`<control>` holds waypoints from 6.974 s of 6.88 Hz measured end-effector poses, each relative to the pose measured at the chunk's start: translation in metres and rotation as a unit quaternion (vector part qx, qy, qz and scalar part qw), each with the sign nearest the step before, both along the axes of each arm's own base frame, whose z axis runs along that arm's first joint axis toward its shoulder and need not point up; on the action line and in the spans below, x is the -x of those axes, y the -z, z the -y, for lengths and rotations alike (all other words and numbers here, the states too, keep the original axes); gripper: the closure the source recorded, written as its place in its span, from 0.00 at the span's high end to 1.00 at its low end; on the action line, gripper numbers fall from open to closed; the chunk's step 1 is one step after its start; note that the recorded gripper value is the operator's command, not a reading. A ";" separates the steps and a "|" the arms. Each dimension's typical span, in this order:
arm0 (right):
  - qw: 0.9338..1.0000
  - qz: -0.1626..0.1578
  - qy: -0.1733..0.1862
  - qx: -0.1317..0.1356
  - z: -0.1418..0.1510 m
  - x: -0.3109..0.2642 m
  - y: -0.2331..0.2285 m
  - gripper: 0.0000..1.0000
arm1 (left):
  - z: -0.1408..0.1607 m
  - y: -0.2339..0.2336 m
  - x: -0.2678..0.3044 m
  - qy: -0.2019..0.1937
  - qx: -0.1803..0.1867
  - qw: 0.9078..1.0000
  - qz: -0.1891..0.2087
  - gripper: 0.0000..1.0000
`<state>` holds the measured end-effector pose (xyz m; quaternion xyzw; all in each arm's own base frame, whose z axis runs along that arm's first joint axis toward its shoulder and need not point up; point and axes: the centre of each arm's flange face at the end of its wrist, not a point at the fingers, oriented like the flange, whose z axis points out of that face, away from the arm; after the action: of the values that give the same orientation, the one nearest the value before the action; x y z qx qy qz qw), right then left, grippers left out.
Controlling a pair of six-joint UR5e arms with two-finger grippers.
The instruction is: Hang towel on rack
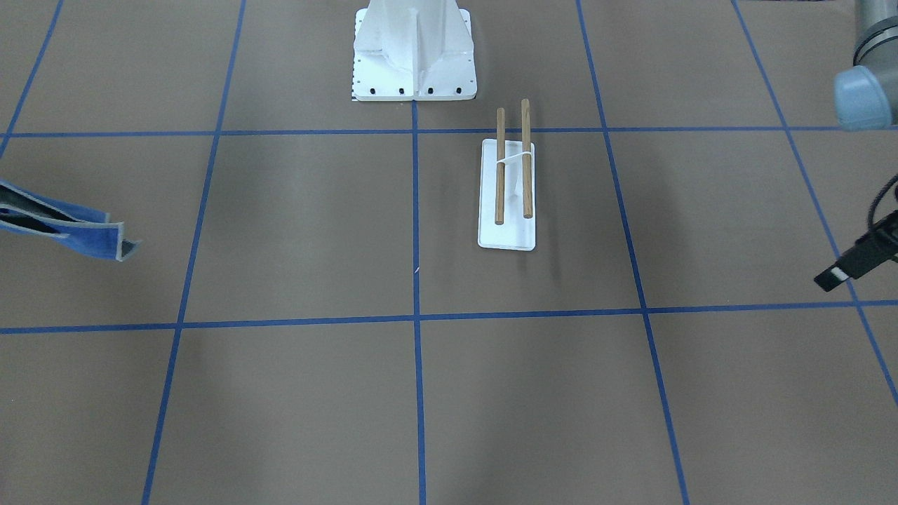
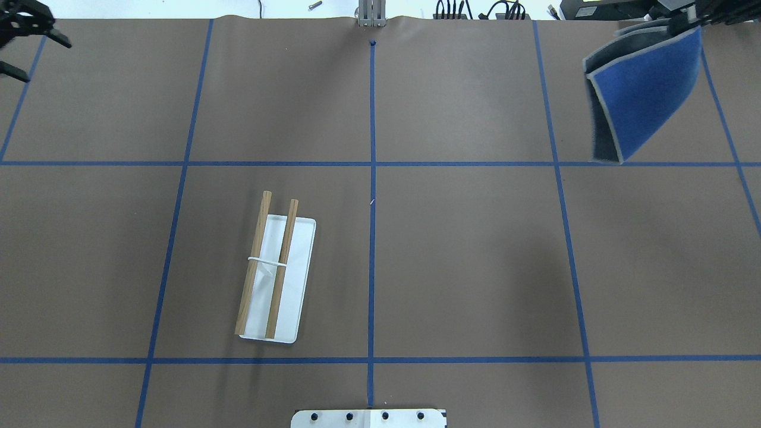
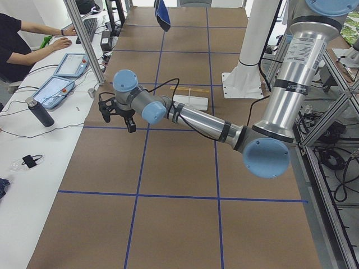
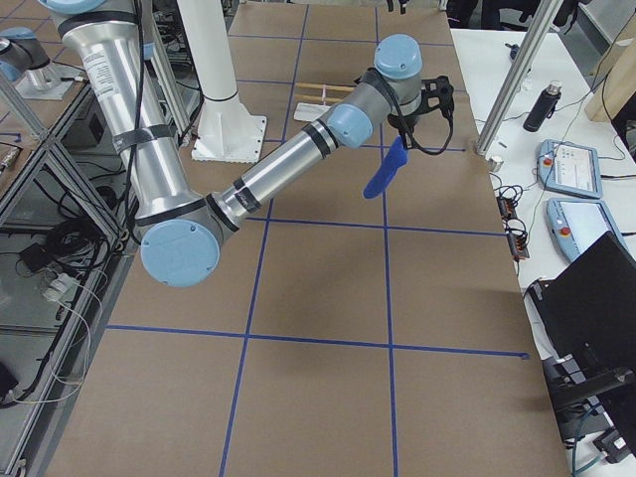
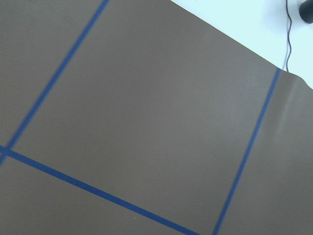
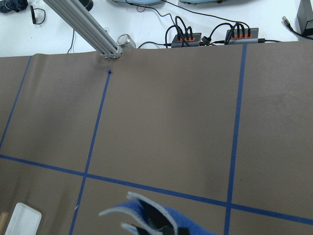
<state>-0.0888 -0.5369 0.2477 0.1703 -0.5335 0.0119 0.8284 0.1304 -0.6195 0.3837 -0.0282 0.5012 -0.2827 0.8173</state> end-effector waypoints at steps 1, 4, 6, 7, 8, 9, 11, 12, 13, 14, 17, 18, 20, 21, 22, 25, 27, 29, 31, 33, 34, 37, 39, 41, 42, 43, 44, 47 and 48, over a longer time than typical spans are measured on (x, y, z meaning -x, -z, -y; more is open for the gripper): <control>1.000 -0.004 -0.021 -0.002 -0.019 0.050 0.031 0.00 | 0.004 0.034 -0.044 0.012 0.019 1.000 -0.012 0.98; 0.996 -0.001 -0.082 -0.021 -0.084 0.164 0.081 0.00 | -0.006 0.139 -0.154 0.043 0.081 0.994 -0.062 0.96; 0.993 0.001 -0.110 -0.029 -0.105 0.197 0.091 0.00 | -0.031 0.189 -0.215 0.049 0.082 0.992 -0.086 0.97; 0.992 0.003 -0.122 -0.030 -0.113 0.211 0.095 0.00 | -0.051 0.218 -0.253 0.060 0.088 0.989 -0.103 0.97; 0.991 0.003 -0.132 -0.034 -0.120 0.222 0.097 0.00 | -0.071 0.246 -0.284 0.070 0.113 0.983 -0.125 0.97; 0.989 0.002 -0.141 -0.040 -0.127 0.232 0.100 0.00 | -0.087 0.269 -0.305 0.081 0.149 0.974 -0.148 0.97; 0.986 -0.002 -0.159 -0.054 -0.136 0.246 0.103 0.00 | -0.104 0.301 -0.322 0.097 0.210 0.956 -0.181 0.97; 0.984 -0.004 -0.165 -0.061 -0.141 0.250 0.105 0.00 | -0.107 0.311 -0.328 0.099 0.226 0.951 -0.187 0.97; 0.983 -0.004 -0.170 -0.069 -0.145 0.252 0.107 0.00 | -0.111 0.316 -0.335 0.097 0.234 0.949 -0.189 0.97; 0.982 -0.004 -0.175 -0.076 -0.149 0.254 0.109 0.00 | -0.118 0.320 -0.341 0.093 0.239 0.947 -0.191 0.97; 0.980 -0.006 -0.183 -0.083 -0.152 0.256 0.111 0.00 | -0.130 0.329 -0.349 0.086 0.246 0.945 -0.197 0.45; 0.979 -0.007 -0.184 -0.084 -0.153 0.256 0.110 0.00 | -0.132 0.330 -0.348 0.085 0.246 0.945 -0.198 0.13; 0.979 -0.008 -0.184 -0.084 -0.153 0.256 0.110 0.00 | -0.137 0.333 -0.342 0.080 0.240 0.946 -0.204 0.00; 0.979 -0.008 -0.183 -0.084 -0.153 0.257 0.109 0.00 | -0.140 0.334 -0.339 0.078 0.237 0.946 -0.206 0.00; 0.980 -0.008 -0.183 -0.084 -0.154 0.258 0.109 0.47 | -0.141 0.331 -0.336 0.077 0.236 0.947 -0.206 0.00; 0.981 -0.003 -0.174 -0.085 -0.163 0.248 0.108 1.00 | -0.150 0.322 -0.322 0.072 0.233 0.947 -0.209 0.00; 0.983 -0.034 -0.154 -0.096 -0.165 0.225 0.087 1.00 | -0.167 0.305 -0.286 0.056 0.222 0.950 -0.211 0.00; 0.984 -0.060 -0.138 -0.092 -0.149 0.195 0.073 1.00 | -0.200 0.284 -0.244 0.034 0.190 0.958 -0.212 0.00; 0.986 -0.064 -0.130 -0.081 -0.137 0.177 0.070 1.00 | -0.242 0.273 -0.230 0.002 0.177 0.960 -0.215 0.00; 0.987 -0.068 -0.128 -0.075 -0.134 0.175 0.067 1.00 | -0.276 0.250 -0.218 -0.022 0.173 0.963 -0.205 0.00; 0.987 -0.069 -0.127 -0.074 -0.133 0.175 0.066 1.00 | -0.284 0.232 -0.204 -0.027 0.169 0.966 -0.193 0.00; 0.987 -0.071 -0.127 -0.072 -0.133 0.174 0.065 1.00 | -0.239 0.154 -0.163 -0.023 0.149 0.980 -0.129 0.00; 0.987 -0.070 -0.128 -0.073 -0.133 0.174 0.067 1.00 | -0.200 0.099 -0.149 -0.021 0.128 0.988 -0.082 0.00; 0.987 -0.068 -0.129 -0.074 -0.132 0.173 0.069 1.00 | -0.185 0.061 -0.141 -0.029 0.112 0.992 -0.054 0.99; 0.987 -0.066 -0.128 -0.073 -0.132 0.172 0.069 1.00 | -0.183 0.053 -0.140 -0.031 0.109 0.992 -0.048 0.98; 0.988 -0.064 -0.125 -0.070 -0.131 0.170 0.069 1.00 | -0.182 0.050 -0.140 -0.029 0.107 0.993 -0.046 0.98; 0.988 -0.062 -0.122 -0.066 -0.129 0.166 0.069 1.00 | -0.181 0.050 -0.138 -0.026 0.104 0.993 -0.045 0.98; 0.989 -0.120 -0.084 -0.033 -0.108 0.136 0.047 1.00 | -0.148 0.030 -0.091 -0.003 0.059 0.998 -0.022 0.98; 0.985 -0.164 -0.047 -0.009 -0.095 0.120 0.026 1.00 | -0.137 0.012 -0.061 -0.007 0.014 1.000 0.002 0.98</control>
<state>-0.2089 -0.4416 0.2220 0.2019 -0.3817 0.0180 0.9018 0.1910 -0.4825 0.3713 -0.0428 0.4957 -0.2837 0.8197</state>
